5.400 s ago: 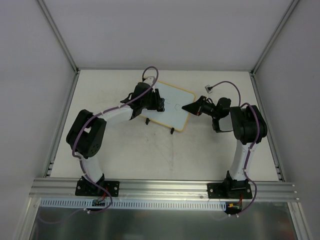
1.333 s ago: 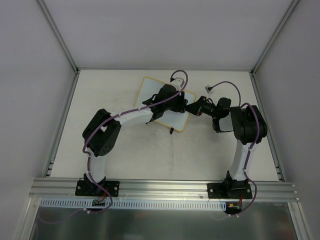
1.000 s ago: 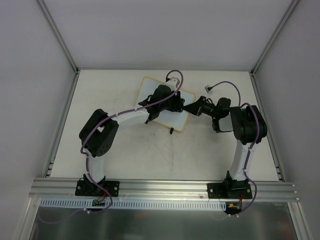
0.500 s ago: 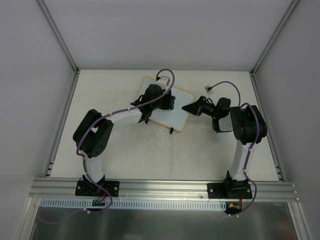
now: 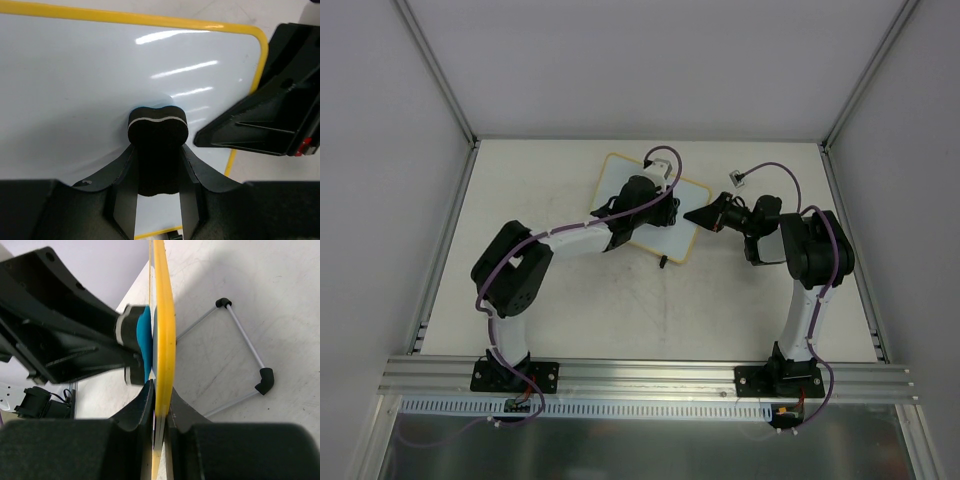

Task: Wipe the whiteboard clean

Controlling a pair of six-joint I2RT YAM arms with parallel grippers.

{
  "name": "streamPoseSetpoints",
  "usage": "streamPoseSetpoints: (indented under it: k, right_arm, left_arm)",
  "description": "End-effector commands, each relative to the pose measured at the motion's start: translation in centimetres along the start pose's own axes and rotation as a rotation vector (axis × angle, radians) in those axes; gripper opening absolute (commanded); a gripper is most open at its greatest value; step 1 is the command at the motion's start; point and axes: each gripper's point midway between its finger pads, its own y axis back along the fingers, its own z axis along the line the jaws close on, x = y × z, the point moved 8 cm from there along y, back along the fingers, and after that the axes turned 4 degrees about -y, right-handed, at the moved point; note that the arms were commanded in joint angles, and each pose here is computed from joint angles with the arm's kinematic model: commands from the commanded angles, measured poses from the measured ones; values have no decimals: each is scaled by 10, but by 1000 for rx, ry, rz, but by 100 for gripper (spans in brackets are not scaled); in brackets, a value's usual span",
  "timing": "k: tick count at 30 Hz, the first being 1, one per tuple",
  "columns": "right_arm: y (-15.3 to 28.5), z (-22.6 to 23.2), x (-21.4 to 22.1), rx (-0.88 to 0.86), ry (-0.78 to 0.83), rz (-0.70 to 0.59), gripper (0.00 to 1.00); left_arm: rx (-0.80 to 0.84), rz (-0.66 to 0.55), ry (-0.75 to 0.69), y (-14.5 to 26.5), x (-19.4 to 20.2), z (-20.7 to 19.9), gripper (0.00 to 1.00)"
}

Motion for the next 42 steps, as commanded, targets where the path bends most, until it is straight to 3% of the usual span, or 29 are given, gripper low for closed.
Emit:
streamPoseSetpoints:
  k: [1, 11, 17, 27, 38, 42]
  right_arm:
    - [-5, 16, -7, -110, 262, -24, 1]
    - [-5, 16, -6, -108, 258, -24, 0]
    - [-4, 16, -6, -108, 261, -25, 0]
    - [-4, 16, -6, -108, 260, -25, 0]
    - [-4, 17, -6, -109, 261, -24, 0]
    - [-4, 17, -5, -107, 260, -24, 0]
  left_arm:
    - [20, 103, -19, -10, 40, -14, 0]
    - [-9, 133, 4, -9, 58, -14, 0]
    - [-78, 182, 130, -8, 57, 28, 0]
    - [-199, 158, 109, 17, 45, 70, 0]
    - [-65, 175, 38, 0, 50, 13, 0]
    - [-112, 220, 1, -6, 55, 4, 0]
